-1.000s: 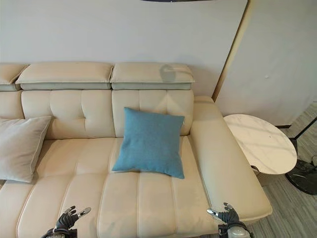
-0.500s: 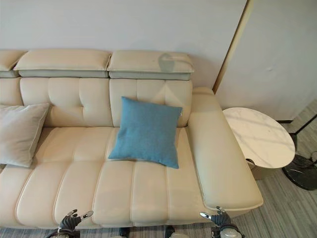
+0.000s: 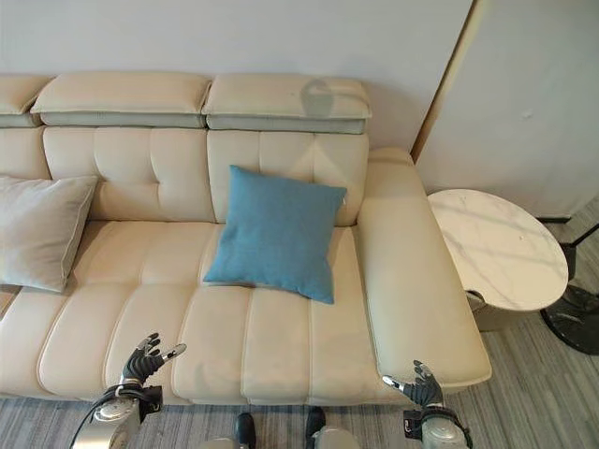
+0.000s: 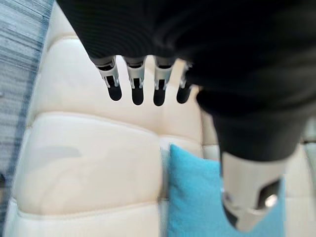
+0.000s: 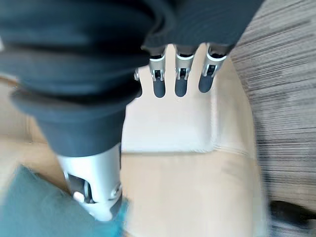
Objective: Pick up all the scattered cushions and arrange them neatly on the sofa.
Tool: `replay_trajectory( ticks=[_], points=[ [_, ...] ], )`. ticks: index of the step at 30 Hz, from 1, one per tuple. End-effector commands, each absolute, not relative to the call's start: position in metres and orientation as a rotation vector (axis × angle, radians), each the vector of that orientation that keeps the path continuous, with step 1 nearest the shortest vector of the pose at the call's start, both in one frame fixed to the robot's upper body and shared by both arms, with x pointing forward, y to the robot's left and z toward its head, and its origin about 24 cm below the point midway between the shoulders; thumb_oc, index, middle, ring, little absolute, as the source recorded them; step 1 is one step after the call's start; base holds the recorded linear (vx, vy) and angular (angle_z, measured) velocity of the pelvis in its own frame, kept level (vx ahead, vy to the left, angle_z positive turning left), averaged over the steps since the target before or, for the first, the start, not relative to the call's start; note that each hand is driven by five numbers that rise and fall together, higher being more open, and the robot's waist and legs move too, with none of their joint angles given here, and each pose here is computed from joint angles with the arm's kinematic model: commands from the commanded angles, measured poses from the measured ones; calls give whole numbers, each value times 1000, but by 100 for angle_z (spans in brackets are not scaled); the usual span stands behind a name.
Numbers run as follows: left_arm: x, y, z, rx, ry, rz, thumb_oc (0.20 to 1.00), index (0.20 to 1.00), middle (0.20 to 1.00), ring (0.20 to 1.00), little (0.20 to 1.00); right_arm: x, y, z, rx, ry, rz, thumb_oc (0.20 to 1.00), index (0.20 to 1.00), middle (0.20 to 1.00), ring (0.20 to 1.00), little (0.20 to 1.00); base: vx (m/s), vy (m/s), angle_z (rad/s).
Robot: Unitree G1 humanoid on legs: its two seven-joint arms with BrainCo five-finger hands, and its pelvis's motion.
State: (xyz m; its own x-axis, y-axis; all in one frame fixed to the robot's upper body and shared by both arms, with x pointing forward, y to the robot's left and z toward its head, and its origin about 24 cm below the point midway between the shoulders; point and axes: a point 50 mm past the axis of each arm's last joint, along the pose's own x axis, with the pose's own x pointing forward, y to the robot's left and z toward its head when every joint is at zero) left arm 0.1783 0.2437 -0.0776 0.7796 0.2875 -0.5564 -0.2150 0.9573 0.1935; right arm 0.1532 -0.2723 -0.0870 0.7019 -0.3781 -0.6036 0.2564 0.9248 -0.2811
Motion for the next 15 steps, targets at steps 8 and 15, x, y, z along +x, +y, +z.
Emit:
replay_trajectory(
  ticks=[8, 15],
  points=[
    [162, 258, -83, 233, 676, 268, 1000, 1000, 1000, 1000, 1000, 167, -262, -85, -178, 681, -308, 1000, 1000, 1000, 1000, 1000, -31, 107, 4],
    [157, 255, -91, 243, 714, 262, 1000, 1000, 1000, 1000, 1000, 165, -256, -90, -184, 704, -286, 1000, 1000, 1000, 1000, 1000, -14, 46, -2]
  ],
)
